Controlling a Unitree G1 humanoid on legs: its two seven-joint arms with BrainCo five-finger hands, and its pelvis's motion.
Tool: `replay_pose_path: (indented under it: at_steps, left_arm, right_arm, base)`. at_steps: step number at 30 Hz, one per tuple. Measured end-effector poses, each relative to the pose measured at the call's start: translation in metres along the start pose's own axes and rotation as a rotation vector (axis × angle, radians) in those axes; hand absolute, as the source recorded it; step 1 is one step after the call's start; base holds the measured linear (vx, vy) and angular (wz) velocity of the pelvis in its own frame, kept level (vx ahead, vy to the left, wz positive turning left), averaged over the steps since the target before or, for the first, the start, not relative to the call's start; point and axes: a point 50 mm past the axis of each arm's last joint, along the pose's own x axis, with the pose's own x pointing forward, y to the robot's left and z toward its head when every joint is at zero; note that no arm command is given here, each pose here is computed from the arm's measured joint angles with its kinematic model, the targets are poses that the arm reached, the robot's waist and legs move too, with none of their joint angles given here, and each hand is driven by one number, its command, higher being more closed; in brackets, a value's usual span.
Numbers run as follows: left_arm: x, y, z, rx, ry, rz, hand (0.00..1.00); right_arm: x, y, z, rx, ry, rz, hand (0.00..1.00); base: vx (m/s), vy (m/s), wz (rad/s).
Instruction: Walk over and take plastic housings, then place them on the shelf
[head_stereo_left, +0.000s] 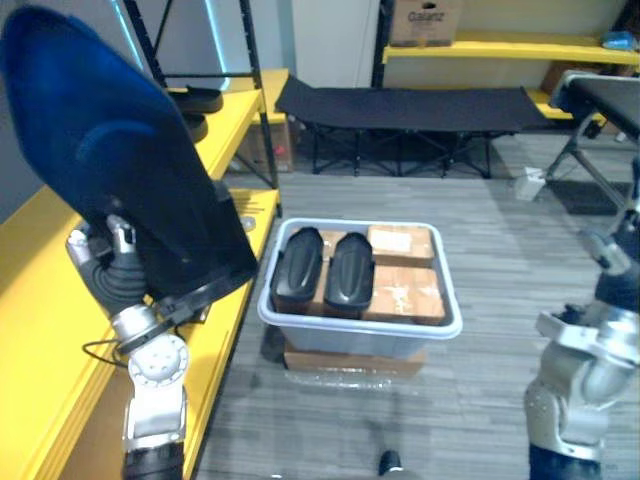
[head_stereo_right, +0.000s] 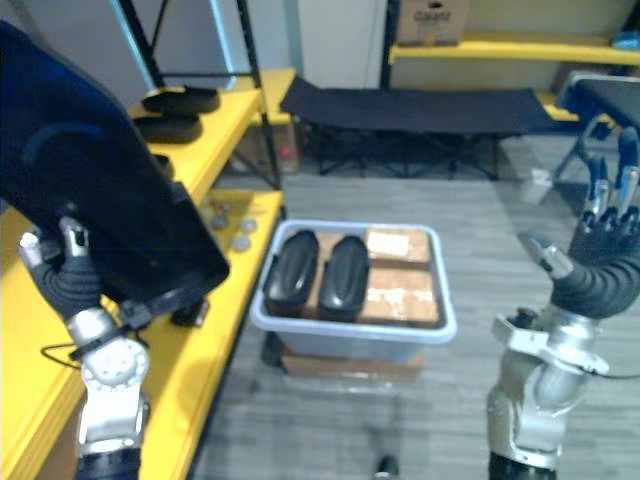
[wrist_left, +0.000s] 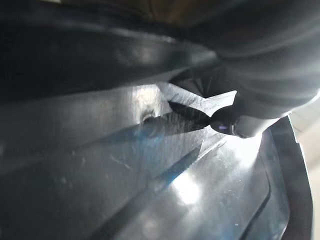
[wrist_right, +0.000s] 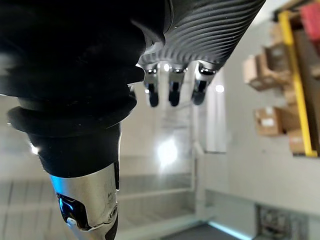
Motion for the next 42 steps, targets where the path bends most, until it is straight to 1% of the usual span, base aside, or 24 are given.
replay_pose_path:
  at_steps: [2, 5, 8, 10, 16, 18, 21, 27, 30, 37, 40, 42]
  left_arm:
    - [0.002, 0.011, 0.005, 0.024, -0.031, 0.023, 1.00]
    - [-0.001, 0.021, 0.011, 0.040, -0.050, 0.029, 1.00]
    - [-0.007, 0.026, 0.016, 0.043, -0.060, 0.016, 1.00]
    - [-0.009, 0.026, 0.017, 0.038, -0.058, 0.001, 1.00]
    - [-0.009, 0.026, 0.017, 0.037, -0.058, 0.001, 1.00]
    - [-0.010, 0.026, 0.017, 0.028, -0.053, 0.003, 1.00]
    - [-0.011, 0.022, 0.014, 0.006, -0.030, 0.002, 1.00]
    - [-0.008, 0.010, 0.002, -0.067, 0.039, -0.017, 1.00]
    - [-0.009, 0.006, 0.000, -0.079, 0.054, -0.031, 1.00]
    - [-0.009, 0.005, -0.009, -0.052, 0.096, -0.011, 1.00]
    - [-0.006, 0.011, -0.011, -0.019, 0.094, 0.016, 1.00]
    - [0.000, 0.021, -0.015, 0.028, 0.080, 0.054, 1.00]
  right_arm:
    - [-0.004, -0.011, -0.005, -0.108, 0.078, -0.012, 0.00]
    - [-0.013, -0.020, -0.012, -0.170, 0.186, -0.031, 0.00]
    - [-0.022, -0.023, -0.018, -0.181, 0.270, -0.017, 0.00]
    - [-0.030, -0.025, -0.022, -0.139, 0.320, -0.005, 0.00]
    - [-0.032, -0.026, -0.025, -0.140, 0.334, -0.012, 0.00]
    - [-0.037, -0.032, -0.034, -0.129, 0.375, -0.053, 0.00]
    - [-0.043, -0.045, -0.044, -0.115, 0.419, -0.158, 0.00]
    - [-0.045, -0.063, -0.057, -0.103, 0.435, -0.352, 0.00]
    - [-0.047, -0.065, -0.058, -0.113, 0.443, -0.387, 0.00]
    - [-0.041, -0.063, -0.062, -0.120, 0.433, -0.384, 0.00]
    - [-0.029, -0.062, -0.060, -0.113, 0.378, -0.358, 0.00]
    - [-0.012, -0.058, -0.056, -0.103, 0.305, -0.320, 0.00]
  base:
    - [0.00, 0.000, 0.00]
    - [0.00, 0.000, 0.00]
    - [0.04, 0.019, 0.04]
    - [0.02, 0.008, 0.01]
    - [0.00, 0.000, 0.00]
    - [0.00, 0.000, 0.00]
    - [0.00, 0.000, 0.00]
    - [0.00, 0.000, 0.00]
    - [0.00, 0.000, 0.00]
    - [0.00, 0.000, 0.01]
    - [0.00, 0.000, 0.05]
    - [0.00, 0.000, 0.10]
